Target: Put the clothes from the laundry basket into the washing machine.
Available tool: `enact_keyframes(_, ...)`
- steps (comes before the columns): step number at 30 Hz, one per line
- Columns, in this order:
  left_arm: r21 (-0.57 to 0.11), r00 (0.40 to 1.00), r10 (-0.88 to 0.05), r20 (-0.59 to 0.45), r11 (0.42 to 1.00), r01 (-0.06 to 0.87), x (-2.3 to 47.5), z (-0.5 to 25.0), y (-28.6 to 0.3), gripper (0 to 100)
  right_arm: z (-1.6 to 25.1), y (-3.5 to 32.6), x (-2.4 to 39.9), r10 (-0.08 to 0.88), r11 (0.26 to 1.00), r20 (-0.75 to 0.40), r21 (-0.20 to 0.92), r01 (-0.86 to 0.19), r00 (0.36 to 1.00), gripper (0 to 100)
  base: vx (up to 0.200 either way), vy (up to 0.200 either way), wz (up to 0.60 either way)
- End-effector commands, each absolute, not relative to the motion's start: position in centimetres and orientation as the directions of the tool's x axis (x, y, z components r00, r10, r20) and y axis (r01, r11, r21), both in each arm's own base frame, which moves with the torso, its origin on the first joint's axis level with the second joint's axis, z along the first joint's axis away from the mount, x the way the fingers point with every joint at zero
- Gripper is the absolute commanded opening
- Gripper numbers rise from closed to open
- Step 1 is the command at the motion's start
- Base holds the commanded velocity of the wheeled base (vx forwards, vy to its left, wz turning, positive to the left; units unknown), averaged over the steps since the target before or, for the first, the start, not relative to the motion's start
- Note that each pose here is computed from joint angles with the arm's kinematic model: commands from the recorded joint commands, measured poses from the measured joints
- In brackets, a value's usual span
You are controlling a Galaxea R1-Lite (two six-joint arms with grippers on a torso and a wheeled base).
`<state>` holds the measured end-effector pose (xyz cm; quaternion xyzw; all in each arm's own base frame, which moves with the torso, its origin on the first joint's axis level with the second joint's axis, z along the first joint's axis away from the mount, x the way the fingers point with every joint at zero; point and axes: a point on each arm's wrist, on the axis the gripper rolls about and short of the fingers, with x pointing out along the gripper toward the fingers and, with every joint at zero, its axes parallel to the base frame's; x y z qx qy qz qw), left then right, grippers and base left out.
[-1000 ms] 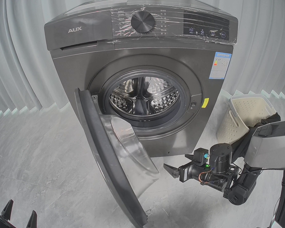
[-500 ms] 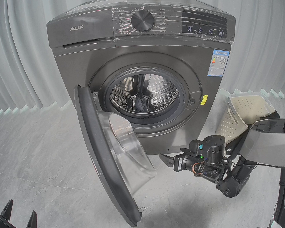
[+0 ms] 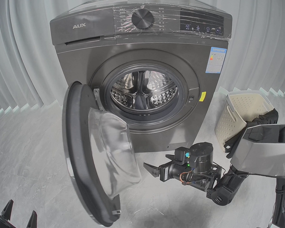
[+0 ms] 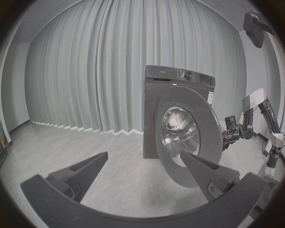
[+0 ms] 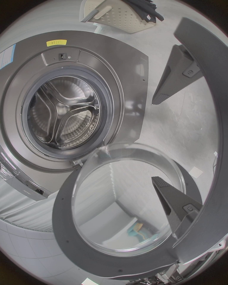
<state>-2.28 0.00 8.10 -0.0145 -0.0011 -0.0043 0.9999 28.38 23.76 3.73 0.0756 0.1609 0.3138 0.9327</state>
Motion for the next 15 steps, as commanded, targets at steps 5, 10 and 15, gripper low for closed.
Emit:
enact_keyframes(5,-0.028,1.0,-0.009,0.003,1.0,0.009,-2.3,7.6,0.0,100,4.6,24.0,29.5,0.606,0.793,-0.213,0.244,-0.558,0.767,100,-0.16,0.0,0.0)
enact_keyframes(10,-0.028,1.0,-0.009,0.003,1.0,0.009,-2.3,7.6,0.0,100,4.7,24.9,30.5,0.614,0.785,-0.186,0.244,-0.569,0.767,100,-0.2,0.0,0.0)
enact_keyframes(15,-0.031,1.0,-0.009,0.003,0.999,0.009,-2.3,7.6,0.0,100,4.2,26.9,32.7,0.621,0.78,-0.186,0.242,-0.577,0.761,100,-0.12,0.0,0.0)
